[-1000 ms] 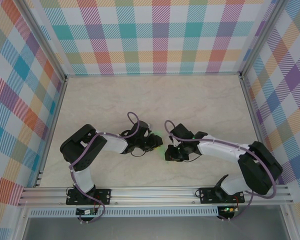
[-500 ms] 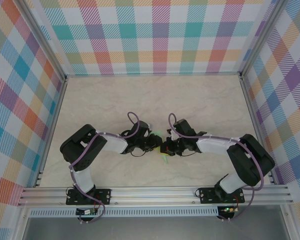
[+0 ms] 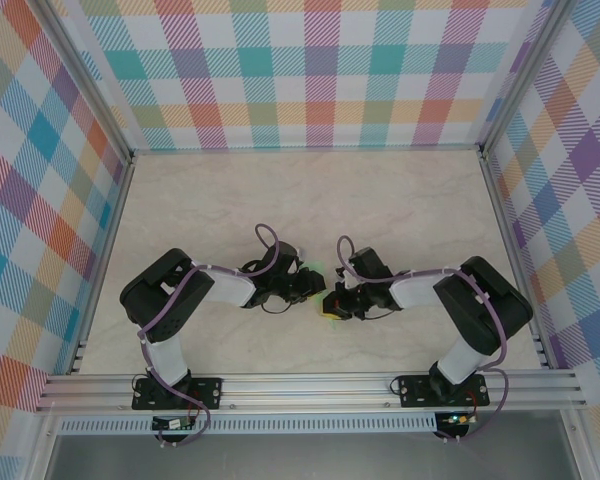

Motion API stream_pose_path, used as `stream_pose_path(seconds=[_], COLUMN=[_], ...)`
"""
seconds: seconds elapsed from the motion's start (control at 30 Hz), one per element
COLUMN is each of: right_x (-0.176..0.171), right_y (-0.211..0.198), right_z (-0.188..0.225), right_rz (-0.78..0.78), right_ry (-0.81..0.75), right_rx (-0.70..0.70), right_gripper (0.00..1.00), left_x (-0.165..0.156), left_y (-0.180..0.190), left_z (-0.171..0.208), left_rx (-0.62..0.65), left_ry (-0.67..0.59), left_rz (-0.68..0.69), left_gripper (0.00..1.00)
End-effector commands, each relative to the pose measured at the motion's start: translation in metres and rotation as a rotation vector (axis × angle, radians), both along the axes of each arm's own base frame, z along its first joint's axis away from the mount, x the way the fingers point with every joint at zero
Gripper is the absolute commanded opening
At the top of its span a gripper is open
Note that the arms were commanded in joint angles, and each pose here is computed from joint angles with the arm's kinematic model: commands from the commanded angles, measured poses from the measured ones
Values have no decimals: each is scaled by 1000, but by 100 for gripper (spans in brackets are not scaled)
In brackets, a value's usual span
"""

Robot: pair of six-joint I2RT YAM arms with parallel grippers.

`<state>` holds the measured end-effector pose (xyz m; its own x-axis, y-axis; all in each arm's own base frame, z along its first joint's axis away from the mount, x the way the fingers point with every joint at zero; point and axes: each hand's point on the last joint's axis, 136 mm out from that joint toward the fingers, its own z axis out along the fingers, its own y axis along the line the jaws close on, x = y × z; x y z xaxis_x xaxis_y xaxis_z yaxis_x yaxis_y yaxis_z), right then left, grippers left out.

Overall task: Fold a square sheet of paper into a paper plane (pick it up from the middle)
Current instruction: Fold the wing for the fifth time at the center of the table.

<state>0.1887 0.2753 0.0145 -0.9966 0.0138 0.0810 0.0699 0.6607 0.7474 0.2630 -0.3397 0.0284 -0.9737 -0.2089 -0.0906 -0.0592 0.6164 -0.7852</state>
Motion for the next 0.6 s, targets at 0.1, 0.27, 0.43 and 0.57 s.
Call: stream_pose_path(seconds=[0.1, 0.27, 0.43, 0.57], right_x=[-28, -38, -52, -53], right_y=[-18, -23, -39, -44], right_z=[-5, -1, -17, -19], right_rz=[28, 60, 59, 61], right_ry=[47, 44, 93, 89], right_rx=[-34, -38, -113, -147], right_gripper=[5, 7, 8, 8], left_x=[-9, -10, -10, -10], left_y=[10, 10, 11, 10], left_z=[-19, -23, -23, -24], left_rx=[72, 77, 77, 79], left_ry=[46, 53, 55, 57], left_rz=[4, 4, 4, 2], left_gripper=[24, 23, 23, 23])
